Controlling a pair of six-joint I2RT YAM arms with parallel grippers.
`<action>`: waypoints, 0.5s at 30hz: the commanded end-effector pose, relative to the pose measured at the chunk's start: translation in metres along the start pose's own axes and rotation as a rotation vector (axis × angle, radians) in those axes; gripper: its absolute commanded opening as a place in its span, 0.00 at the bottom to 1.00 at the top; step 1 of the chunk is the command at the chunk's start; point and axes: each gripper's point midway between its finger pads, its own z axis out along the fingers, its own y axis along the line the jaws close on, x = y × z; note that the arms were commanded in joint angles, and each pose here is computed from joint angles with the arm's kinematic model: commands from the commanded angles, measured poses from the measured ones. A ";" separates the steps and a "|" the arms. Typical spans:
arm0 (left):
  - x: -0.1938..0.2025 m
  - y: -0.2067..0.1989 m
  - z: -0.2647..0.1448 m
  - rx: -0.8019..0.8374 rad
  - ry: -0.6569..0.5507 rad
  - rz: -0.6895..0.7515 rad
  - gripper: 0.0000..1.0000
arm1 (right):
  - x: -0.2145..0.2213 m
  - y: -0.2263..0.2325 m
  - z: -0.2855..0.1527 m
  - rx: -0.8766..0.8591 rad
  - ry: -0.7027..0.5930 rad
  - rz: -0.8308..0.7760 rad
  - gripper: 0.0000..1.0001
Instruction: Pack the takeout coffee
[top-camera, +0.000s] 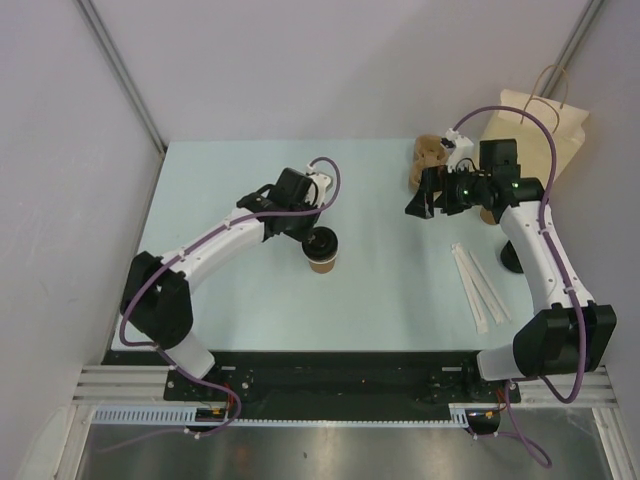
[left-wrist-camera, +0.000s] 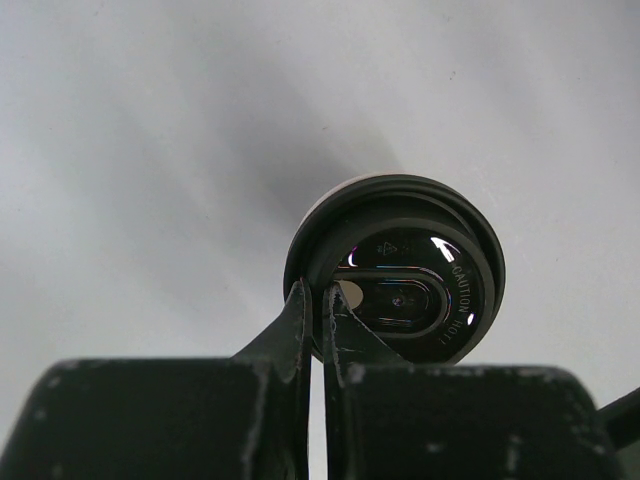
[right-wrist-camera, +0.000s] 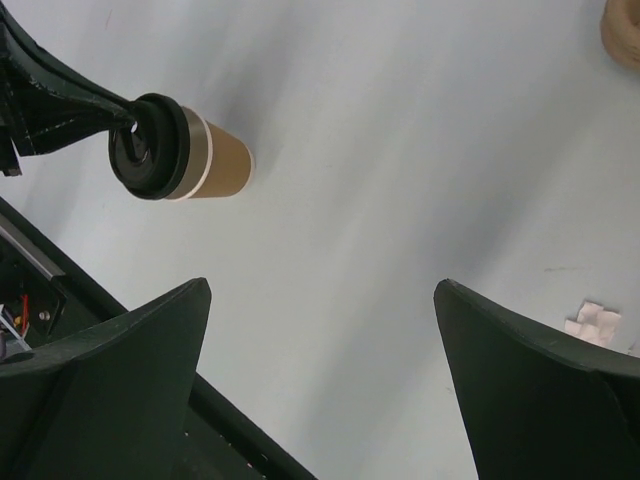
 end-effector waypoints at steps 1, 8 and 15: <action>-0.012 -0.002 0.004 -0.005 -0.014 -0.022 0.00 | -0.003 0.004 -0.006 0.013 -0.030 -0.061 1.00; -0.012 -0.004 0.009 -0.003 -0.008 -0.022 0.00 | -0.001 0.002 -0.009 0.026 -0.023 -0.073 1.00; -0.007 -0.005 0.013 -0.001 0.009 -0.017 0.02 | 0.000 0.000 -0.009 0.028 -0.022 -0.076 0.99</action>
